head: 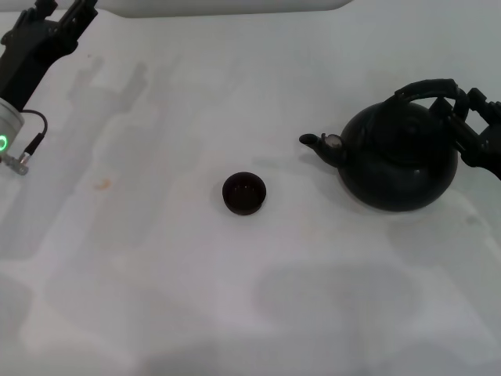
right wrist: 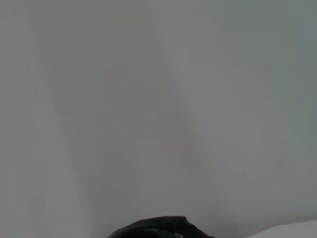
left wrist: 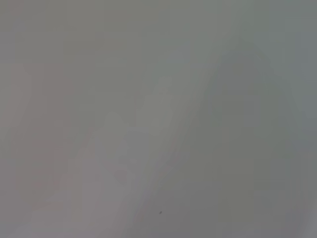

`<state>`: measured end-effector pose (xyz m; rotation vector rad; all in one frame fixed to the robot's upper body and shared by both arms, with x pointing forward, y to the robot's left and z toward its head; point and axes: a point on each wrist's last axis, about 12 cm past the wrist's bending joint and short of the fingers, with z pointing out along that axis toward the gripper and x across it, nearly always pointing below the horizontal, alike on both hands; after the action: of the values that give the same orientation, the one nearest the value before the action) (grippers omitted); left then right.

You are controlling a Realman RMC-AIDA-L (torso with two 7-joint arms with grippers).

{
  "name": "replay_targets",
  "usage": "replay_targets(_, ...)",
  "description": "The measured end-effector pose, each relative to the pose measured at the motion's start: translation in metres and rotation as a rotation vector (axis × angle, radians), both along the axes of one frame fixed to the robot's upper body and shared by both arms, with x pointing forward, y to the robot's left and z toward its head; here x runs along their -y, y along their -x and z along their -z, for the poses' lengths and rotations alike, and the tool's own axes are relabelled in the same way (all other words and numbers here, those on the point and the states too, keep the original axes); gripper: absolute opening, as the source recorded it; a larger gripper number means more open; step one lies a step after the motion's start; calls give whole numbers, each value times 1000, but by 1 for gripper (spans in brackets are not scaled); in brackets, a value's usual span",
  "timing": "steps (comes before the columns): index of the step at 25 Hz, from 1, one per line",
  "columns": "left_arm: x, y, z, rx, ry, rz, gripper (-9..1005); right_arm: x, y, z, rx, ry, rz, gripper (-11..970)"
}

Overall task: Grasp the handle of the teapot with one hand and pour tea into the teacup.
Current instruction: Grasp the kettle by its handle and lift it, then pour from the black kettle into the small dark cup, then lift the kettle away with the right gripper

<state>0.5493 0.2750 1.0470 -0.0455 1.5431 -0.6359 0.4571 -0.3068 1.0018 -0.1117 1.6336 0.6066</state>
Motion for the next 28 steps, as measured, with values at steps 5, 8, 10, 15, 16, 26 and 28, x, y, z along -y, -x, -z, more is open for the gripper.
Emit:
replay_targets(5, 0, 0, 0, -8, 18, 3, 847, 0, 1, 1, -4, 2, 2, 734)
replay_targets(8, 0, 0, 0, -11, 22, 3, 847, 0, 1, 1, -5, 2, -1, 669)
replay_targets(10, 0, 0, 0, -12, 22, 3, 847, -1, 0, 1, -4, 3, -6, 606)
replay_targets(15, -1, 1, 2, -20, 27, 3, 847, -2, 0, 0, -2, 2, -11, 398)
replay_targets(16, 0, 1, 2, -23, 32, 4, 847, -2, 0, 0, 0, 1, -11, 363)
replay_targets(26, -1, 2, 4, -42, 53, 7, 847, -13, -13, -17, 107, -16, -96, 204)
replay_targets(28, -2, 3, 5, -47, 57, 7, 847, -20, -20, -23, 143, 3, -146, 204)
